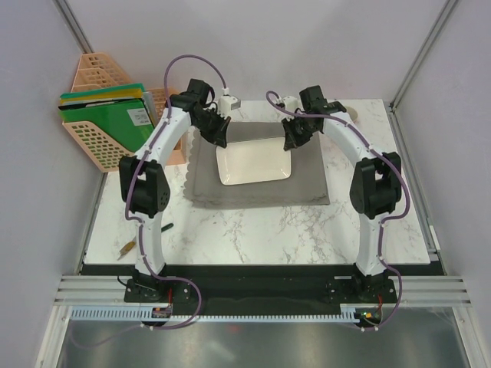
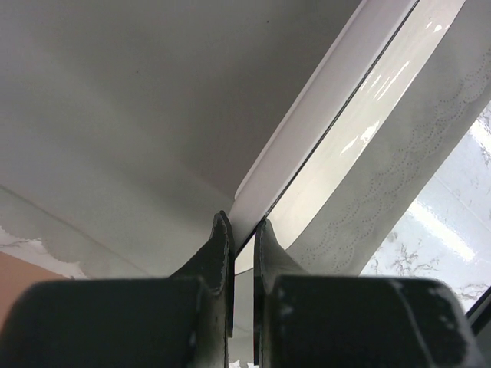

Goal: Set the dinner table for one person
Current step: Place the plate on the napkin.

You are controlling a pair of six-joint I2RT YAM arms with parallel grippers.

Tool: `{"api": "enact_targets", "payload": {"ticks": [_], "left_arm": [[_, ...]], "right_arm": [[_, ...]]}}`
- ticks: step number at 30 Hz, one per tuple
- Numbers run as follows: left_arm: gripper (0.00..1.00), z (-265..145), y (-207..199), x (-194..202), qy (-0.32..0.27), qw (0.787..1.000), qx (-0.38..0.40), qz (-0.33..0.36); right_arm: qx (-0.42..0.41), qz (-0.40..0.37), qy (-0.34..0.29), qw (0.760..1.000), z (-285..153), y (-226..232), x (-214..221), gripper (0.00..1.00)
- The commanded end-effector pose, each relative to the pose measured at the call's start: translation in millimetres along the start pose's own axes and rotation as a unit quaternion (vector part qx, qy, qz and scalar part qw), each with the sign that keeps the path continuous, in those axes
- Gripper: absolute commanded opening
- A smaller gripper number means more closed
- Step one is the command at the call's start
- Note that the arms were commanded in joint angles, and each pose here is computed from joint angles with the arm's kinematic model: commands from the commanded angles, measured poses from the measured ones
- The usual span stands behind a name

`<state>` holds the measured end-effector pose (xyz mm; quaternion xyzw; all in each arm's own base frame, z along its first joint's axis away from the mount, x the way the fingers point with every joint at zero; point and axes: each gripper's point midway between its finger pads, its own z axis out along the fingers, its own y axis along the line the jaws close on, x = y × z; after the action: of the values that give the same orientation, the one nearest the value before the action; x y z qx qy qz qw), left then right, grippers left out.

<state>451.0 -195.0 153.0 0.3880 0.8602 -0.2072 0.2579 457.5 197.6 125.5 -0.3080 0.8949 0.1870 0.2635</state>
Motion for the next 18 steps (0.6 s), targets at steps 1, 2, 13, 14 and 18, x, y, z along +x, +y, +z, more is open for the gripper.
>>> {"api": "enact_targets", "payload": {"ticks": [1,2,13,14,18], "left_arm": [[0.02,-18,26,-69,-0.121,0.991,-0.045,-0.025],[0.02,-16,28,-68,-0.12,0.991,-0.048,-0.025],[0.02,8,50,-65,-0.108,0.992,-0.064,-0.028],[0.02,9,52,-65,-0.109,0.992,-0.066,-0.028],[0.02,19,56,-63,-0.104,0.992,-0.065,-0.027]], "right_arm": [[-0.019,0.006,0.004,1.0,8,25,-7,0.0],[-0.009,0.007,0.003,1.0,9,21,-7,0.0],[0.031,0.017,-0.011,0.999,33,-1,-11,0.0],[0.034,0.017,-0.004,0.999,37,-3,-5,0.0],[0.039,0.014,0.005,0.999,45,-7,6,0.0]]}}
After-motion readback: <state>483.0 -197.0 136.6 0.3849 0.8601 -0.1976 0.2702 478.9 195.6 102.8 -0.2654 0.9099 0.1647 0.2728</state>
